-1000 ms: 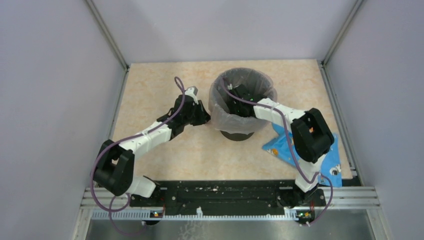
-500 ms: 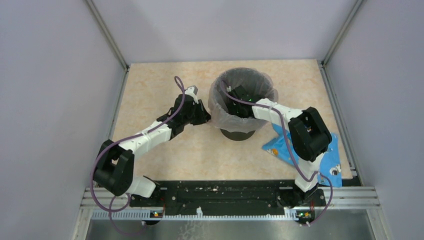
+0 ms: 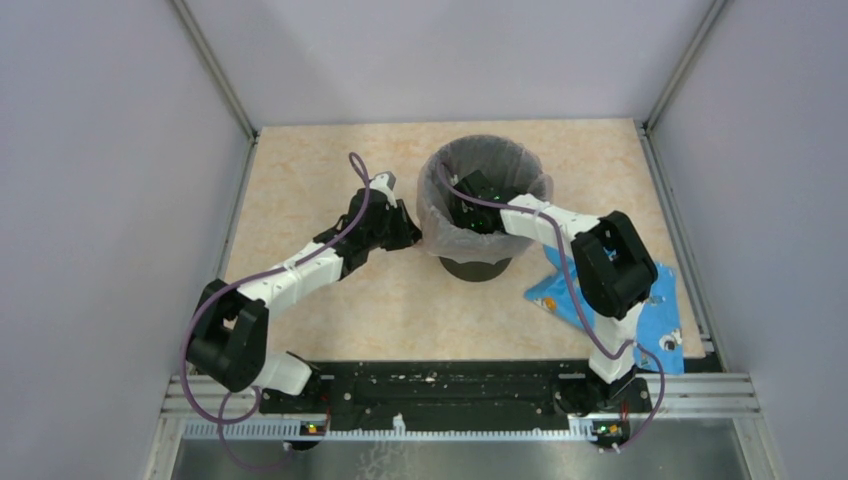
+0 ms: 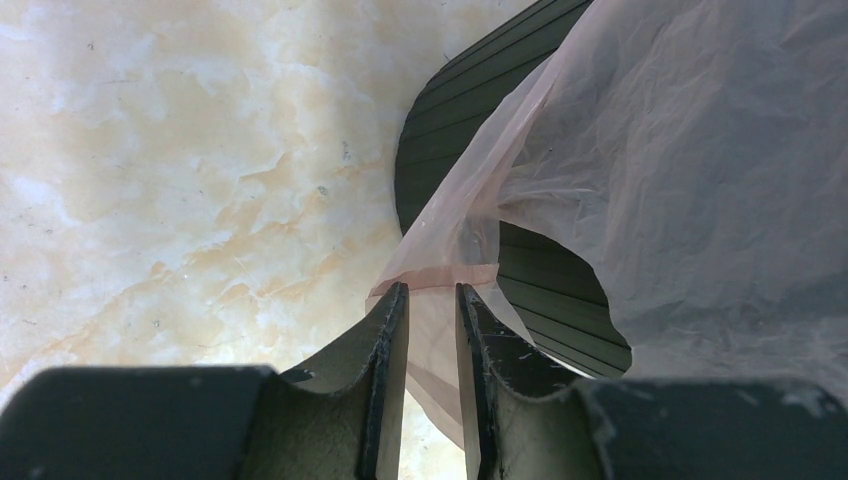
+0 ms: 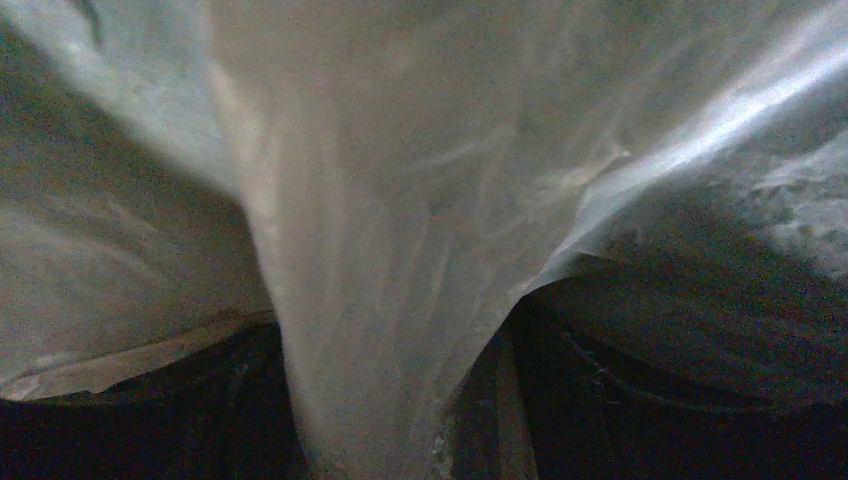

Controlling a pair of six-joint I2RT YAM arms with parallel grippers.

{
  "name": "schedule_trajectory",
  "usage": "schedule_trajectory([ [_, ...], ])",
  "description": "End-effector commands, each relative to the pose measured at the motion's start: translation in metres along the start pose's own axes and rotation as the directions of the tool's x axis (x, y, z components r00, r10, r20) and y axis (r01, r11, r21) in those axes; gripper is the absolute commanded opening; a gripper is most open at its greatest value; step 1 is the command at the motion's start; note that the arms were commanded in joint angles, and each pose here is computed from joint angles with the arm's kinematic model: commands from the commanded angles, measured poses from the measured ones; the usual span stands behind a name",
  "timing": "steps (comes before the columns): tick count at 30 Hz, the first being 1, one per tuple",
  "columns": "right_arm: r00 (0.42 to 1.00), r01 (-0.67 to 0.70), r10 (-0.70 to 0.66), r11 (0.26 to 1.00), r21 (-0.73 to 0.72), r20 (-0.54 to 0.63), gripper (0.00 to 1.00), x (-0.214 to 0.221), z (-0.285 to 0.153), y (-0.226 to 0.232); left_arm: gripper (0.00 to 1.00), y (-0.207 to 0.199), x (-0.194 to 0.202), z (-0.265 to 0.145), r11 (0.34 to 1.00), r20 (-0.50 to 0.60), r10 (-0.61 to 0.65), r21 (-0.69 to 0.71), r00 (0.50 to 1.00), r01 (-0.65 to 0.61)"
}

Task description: Put the trash bags into the trash bin

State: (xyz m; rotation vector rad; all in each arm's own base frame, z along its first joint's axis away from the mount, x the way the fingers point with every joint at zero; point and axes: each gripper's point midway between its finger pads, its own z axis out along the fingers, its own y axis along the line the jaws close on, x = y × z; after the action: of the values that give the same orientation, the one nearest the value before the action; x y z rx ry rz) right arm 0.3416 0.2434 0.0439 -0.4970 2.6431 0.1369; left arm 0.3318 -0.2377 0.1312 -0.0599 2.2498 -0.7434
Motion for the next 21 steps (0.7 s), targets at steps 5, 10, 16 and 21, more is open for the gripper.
schedule_trajectory([
  [5, 1.000, -0.003, 0.003, 1.000, -0.022, -0.007, 0.70, -0.002, 0.022, 0.004, 0.31, -0.017, -0.022, -0.003, 0.998, 0.055, 0.017, 0.052, 0.998, -0.020],
  [10, 0.999, -0.012, 0.011, 0.999, -0.037, -0.030, 0.70, 0.003, 0.029, 0.005, 0.31, -0.017, -0.022, -0.003, 0.998, 0.056, 0.019, 0.054, 0.998, -0.022],
  [16, 0.999, -0.023, 0.022, 0.999, -0.044, -0.024, 0.70, -0.001, 0.026, 0.006, 0.31, -0.017, -0.022, -0.003, 0.998, 0.055, 0.020, 0.053, 0.998, -0.023],
  [21, 1.000, -0.024, 0.023, 0.999, -0.039, -0.014, 0.70, -0.011, 0.014, 0.006, 0.31, -0.017, -0.022, -0.003, 0.998, 0.056, 0.022, 0.052, 0.998, -0.025],
])
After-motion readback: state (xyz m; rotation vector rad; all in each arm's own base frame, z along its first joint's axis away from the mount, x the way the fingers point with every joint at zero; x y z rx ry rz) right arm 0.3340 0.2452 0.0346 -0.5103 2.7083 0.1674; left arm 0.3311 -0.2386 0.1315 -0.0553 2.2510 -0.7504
